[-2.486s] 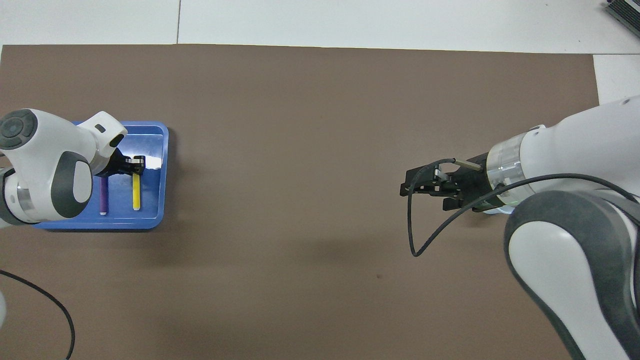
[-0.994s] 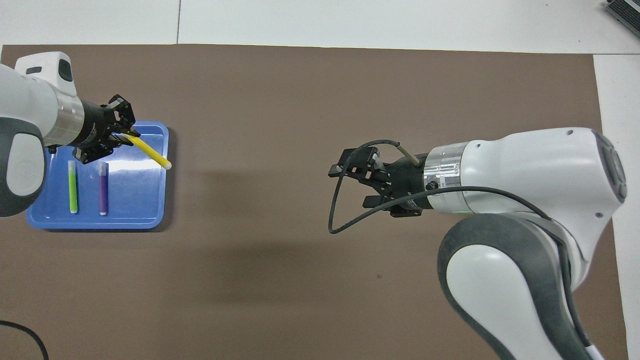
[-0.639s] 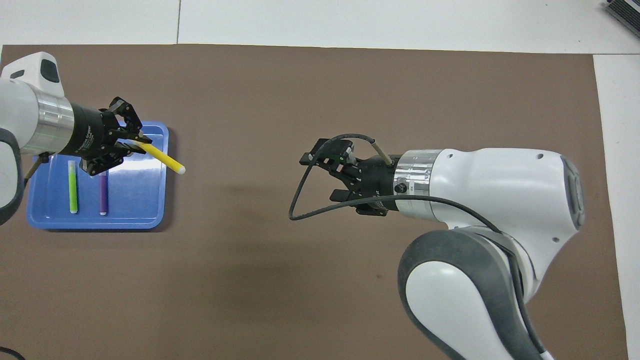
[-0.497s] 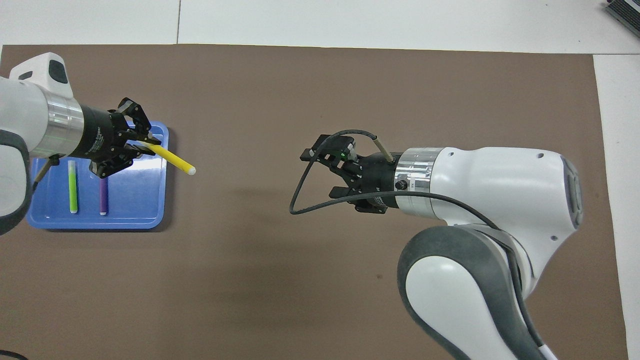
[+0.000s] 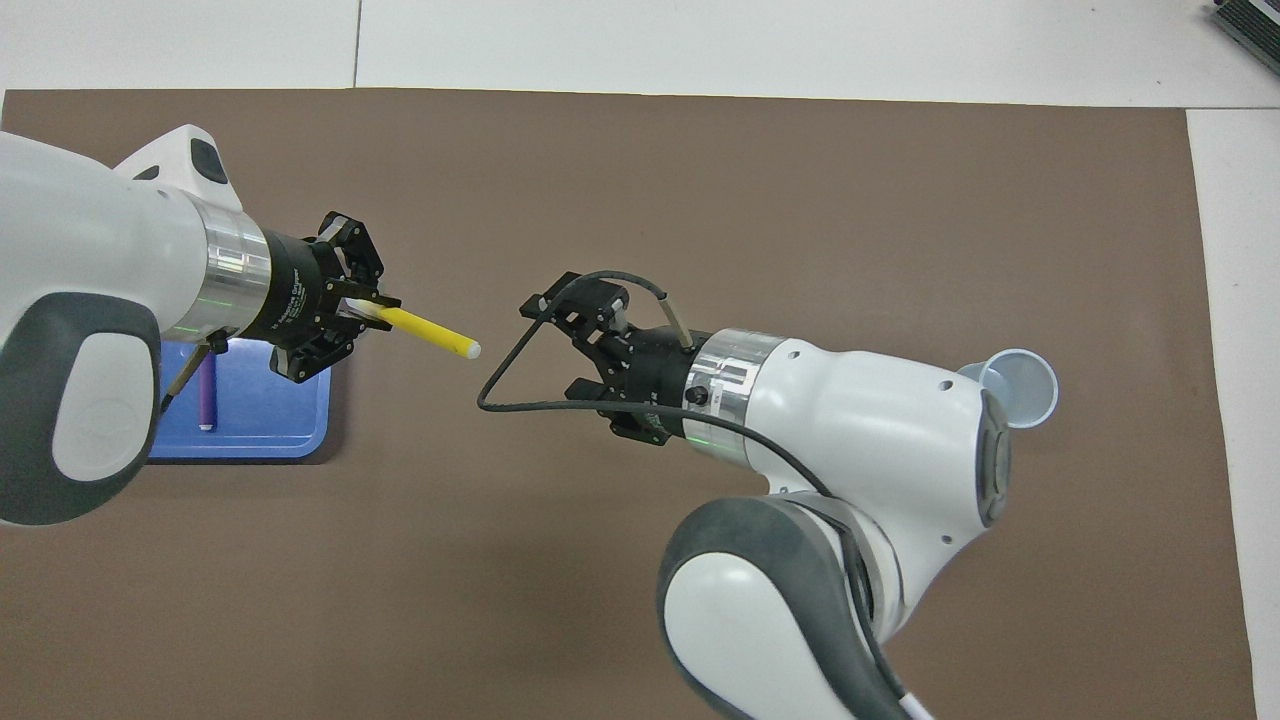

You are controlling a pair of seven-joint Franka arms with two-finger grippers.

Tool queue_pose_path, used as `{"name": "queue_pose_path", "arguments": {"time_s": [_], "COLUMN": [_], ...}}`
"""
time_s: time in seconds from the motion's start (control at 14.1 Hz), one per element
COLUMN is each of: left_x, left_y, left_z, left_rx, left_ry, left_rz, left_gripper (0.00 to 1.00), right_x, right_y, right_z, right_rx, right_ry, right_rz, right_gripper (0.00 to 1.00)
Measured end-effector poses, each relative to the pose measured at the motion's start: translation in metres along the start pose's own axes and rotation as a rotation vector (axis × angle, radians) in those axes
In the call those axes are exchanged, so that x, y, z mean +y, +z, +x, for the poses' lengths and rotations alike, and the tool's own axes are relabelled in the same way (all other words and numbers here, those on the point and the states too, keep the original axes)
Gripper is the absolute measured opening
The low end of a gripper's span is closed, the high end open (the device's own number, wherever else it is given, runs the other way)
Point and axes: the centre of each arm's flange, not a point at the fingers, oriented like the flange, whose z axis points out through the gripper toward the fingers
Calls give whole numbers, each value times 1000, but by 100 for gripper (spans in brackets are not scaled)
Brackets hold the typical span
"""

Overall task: Transfer and insert pens with both arms
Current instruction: 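Lift the yellow pen toward the right gripper while the right gripper approaches, then grasp the yellow pen with the right gripper and open the left gripper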

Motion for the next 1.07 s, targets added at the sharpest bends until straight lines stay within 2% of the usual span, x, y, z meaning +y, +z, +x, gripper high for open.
{"name": "queue_pose_path", "arguments": {"time_s": [0.21,0.43,0.92,0.99,1.07], "left_x": [0,-1,-4,-4,-5], "left_y": [1,2,-1,-2,-2], "left_z": [-1,-1,-8,-10,-13], "left_rx": [-1,-1,-1,-2,-2], "left_ry": [-102,-135,-129,-126,-124], "left_rz": [3,5,6,7,7], "left_gripper": [17,17,17,17,17], "right_x": [2,-2,-19,-19,-18], "right_y": [8,10,18,25,31], "right_z": [-11,-23,-17,-19,-23], "right_rx": [-18,-35,22,26,31], "right_ry": [31,43,48,46,43], "right_rz": [7,15,92,95,99], "right_gripper": [100,100,100,92,90]}}
